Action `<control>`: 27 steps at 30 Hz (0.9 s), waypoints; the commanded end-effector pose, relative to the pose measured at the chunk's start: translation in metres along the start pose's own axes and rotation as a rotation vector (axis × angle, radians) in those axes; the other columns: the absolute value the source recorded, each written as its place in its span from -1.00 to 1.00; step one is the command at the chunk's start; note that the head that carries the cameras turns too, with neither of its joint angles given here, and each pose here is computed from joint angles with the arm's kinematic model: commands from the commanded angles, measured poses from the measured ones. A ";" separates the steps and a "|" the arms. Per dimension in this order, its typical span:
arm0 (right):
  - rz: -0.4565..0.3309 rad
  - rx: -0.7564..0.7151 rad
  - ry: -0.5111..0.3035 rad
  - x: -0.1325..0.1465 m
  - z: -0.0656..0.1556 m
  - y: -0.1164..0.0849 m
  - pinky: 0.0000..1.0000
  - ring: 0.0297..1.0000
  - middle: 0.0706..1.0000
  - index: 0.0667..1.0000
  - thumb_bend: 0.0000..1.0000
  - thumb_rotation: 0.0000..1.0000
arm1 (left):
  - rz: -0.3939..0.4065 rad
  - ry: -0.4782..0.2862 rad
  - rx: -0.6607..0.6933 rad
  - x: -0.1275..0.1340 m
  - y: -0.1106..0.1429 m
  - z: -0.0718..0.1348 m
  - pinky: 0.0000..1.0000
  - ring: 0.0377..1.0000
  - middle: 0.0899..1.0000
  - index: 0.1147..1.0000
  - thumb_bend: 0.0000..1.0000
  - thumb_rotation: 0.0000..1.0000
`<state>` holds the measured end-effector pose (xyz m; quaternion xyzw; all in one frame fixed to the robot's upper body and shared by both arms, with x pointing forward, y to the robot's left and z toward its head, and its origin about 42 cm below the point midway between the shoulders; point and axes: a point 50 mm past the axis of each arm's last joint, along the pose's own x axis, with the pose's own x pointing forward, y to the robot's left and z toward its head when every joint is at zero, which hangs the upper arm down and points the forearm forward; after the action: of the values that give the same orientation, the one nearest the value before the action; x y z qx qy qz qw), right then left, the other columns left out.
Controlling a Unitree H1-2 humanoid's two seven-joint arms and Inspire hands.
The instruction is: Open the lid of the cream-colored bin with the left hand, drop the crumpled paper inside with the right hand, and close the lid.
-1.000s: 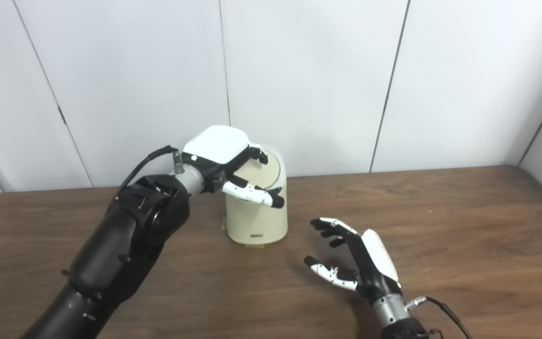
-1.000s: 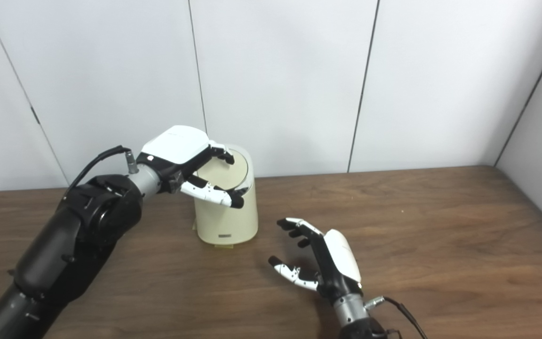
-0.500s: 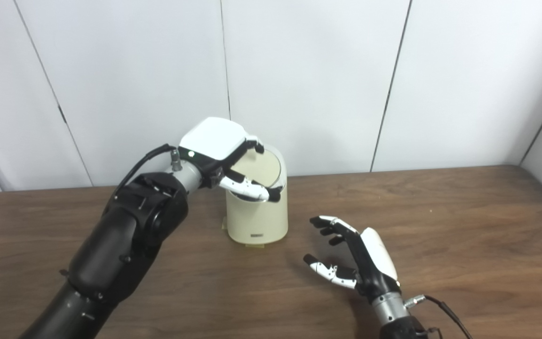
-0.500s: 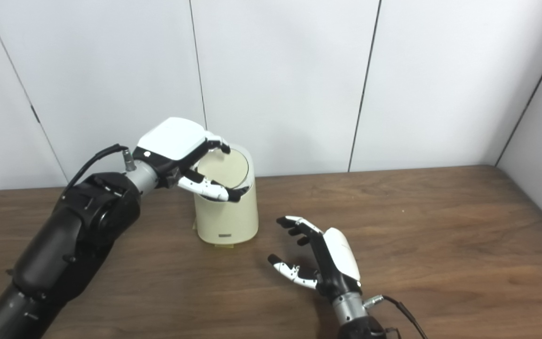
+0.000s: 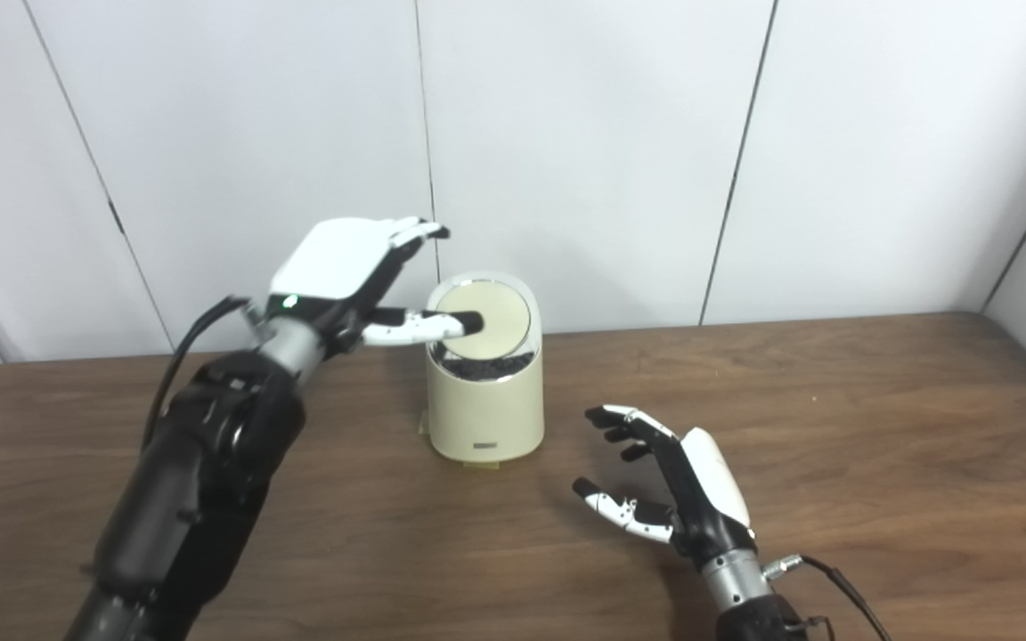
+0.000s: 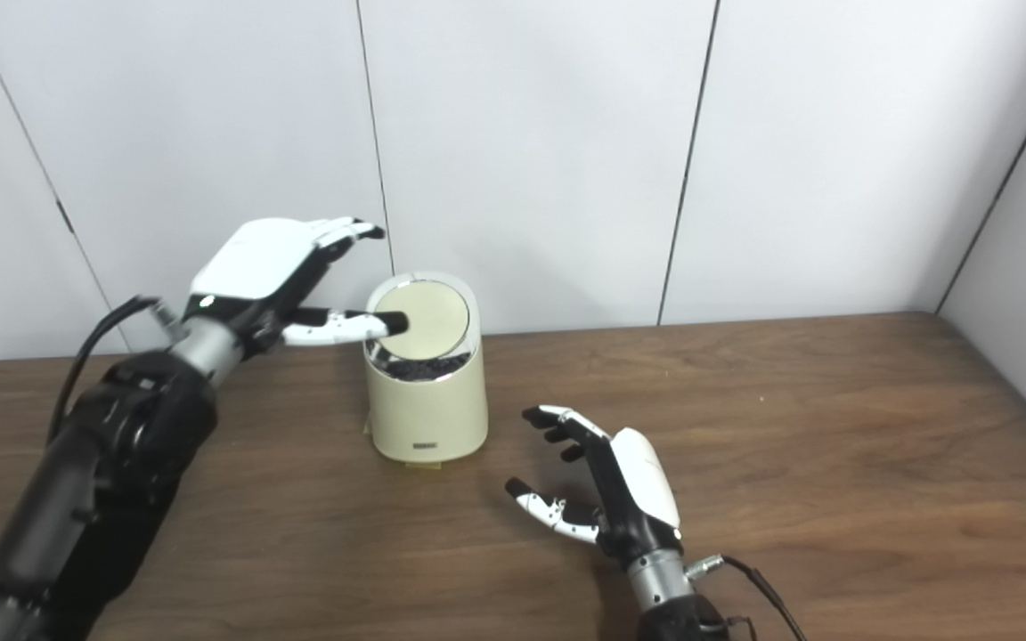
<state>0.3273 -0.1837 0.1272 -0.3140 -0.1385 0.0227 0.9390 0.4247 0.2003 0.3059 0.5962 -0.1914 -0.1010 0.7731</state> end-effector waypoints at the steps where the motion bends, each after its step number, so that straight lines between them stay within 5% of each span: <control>1: 0.004 0.000 -0.011 -0.005 -0.006 0.004 0.24 0.43 0.47 0.47 -0.44 -0.50 | 0.124 -0.013 -0.032 -0.002 0.021 0.001 0.67 0.85 0.85 0.85 0.45 0.84; 6: 0.003 -0.003 -0.019 -0.007 -0.008 0.004 0.24 0.43 0.47 0.46 -0.45 -0.46 | 0.188 0.003 -0.130 -0.022 0.007 -0.012 0.48 0.71 0.77 0.79 0.44 0.94; 11: 0.003 -0.001 -0.010 -0.009 -0.008 0.003 0.23 0.41 0.46 0.47 -0.44 -0.53 | 0.244 -0.037 -0.233 -0.052 -0.027 -0.025 0.35 0.63 0.71 0.73 0.40 0.80; 14: -0.001 -0.005 -0.020 -0.011 -0.009 0.001 0.22 0.41 0.46 0.47 -0.44 -0.59 | 0.306 -0.054 -0.373 -0.069 -0.049 -0.031 0.35 0.60 0.66 0.66 0.17 0.72; 15: -0.004 -0.007 -0.023 -0.011 -0.010 0.000 0.20 0.40 0.45 0.46 -0.46 -0.61 | 0.336 -0.051 -0.418 -0.074 -0.057 -0.033 0.30 0.53 0.57 0.55 -0.17 0.69; 18: -0.010 -0.008 -0.020 -0.014 -0.011 -0.002 0.19 0.39 0.44 0.46 -0.47 -0.62 | 0.382 -0.037 -0.499 -0.086 -0.070 -0.035 0.26 0.50 0.51 0.48 -0.47 0.68; 27: -0.023 0.005 -0.008 -0.023 -0.011 -0.008 0.17 0.39 0.45 0.47 -0.46 -0.53 | 0.357 0.001 -0.481 -0.120 -0.101 -0.029 0.21 0.46 0.48 0.45 -0.56 0.30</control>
<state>0.3196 -0.1917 0.1296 -0.3076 -0.1535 0.0142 0.9389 0.3346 0.2494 0.1670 0.3555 -0.2143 -0.0157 0.9096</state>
